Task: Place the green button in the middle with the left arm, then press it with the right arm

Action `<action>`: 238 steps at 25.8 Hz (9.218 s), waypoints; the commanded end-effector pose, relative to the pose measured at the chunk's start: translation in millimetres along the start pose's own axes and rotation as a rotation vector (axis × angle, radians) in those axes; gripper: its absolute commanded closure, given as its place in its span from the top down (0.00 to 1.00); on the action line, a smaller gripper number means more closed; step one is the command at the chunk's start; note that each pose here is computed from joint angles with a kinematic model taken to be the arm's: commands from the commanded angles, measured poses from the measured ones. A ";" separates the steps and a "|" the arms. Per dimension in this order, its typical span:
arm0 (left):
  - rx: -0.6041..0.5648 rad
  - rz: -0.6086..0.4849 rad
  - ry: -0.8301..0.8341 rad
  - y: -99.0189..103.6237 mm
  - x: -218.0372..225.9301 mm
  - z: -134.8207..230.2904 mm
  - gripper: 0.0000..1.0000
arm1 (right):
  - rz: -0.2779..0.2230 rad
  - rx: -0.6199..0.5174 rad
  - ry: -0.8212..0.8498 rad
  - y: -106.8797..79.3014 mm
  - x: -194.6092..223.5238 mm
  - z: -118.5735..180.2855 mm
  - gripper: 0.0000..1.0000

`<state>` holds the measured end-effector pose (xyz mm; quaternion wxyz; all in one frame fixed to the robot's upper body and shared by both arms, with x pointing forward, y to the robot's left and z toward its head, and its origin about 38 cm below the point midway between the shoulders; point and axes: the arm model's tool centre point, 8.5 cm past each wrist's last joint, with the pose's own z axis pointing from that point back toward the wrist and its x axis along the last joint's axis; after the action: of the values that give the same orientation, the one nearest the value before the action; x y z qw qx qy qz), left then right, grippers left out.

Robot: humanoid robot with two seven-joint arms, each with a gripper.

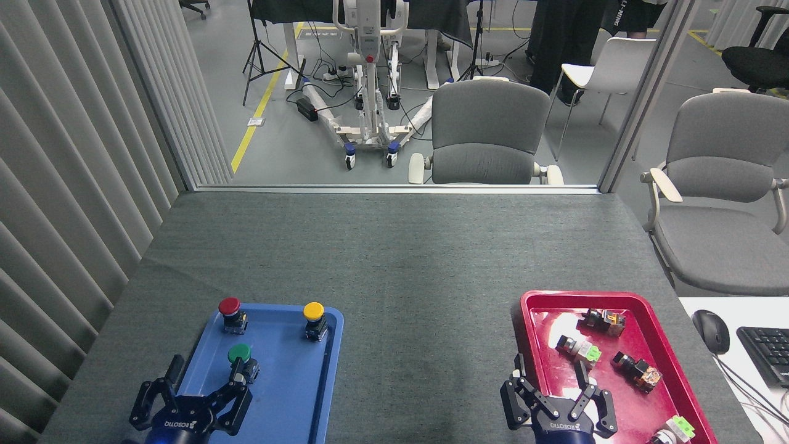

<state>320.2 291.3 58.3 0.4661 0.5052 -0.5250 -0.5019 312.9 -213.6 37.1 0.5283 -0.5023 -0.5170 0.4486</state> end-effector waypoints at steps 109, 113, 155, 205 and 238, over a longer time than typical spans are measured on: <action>-0.256 0.036 -0.063 -83.5 -11.2 -47.3 1.00 | 0.122 0.023 0.001 6.2 16.5 29.9 0.99; -0.272 0.035 -0.064 -87.0 -11.6 -58.4 1.00 | 0.120 0.021 -0.004 6.0 17.1 30.3 0.99; -0.206 0.054 -0.685 -84.9 260.7 -68.3 0.00 | 0.125 0.006 0.003 5.4 16.3 22.6 0.99; -0.034 0.006 0.010 -13.8 -28.6 -7.6 0.99 | 0.112 0.079 -0.286 35.3 131.5 -2.3 0.00; -0.065 0.031 0.065 -25.4 -43.8 -2.6 0.99 | 0.101 0.067 -0.233 38.0 131.4 -7.8 0.34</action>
<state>327.4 334.5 36.6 0.5036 0.4987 -0.5032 -0.4944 326.2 -81.4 -6.3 0.4705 -0.4353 -0.5105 0.5732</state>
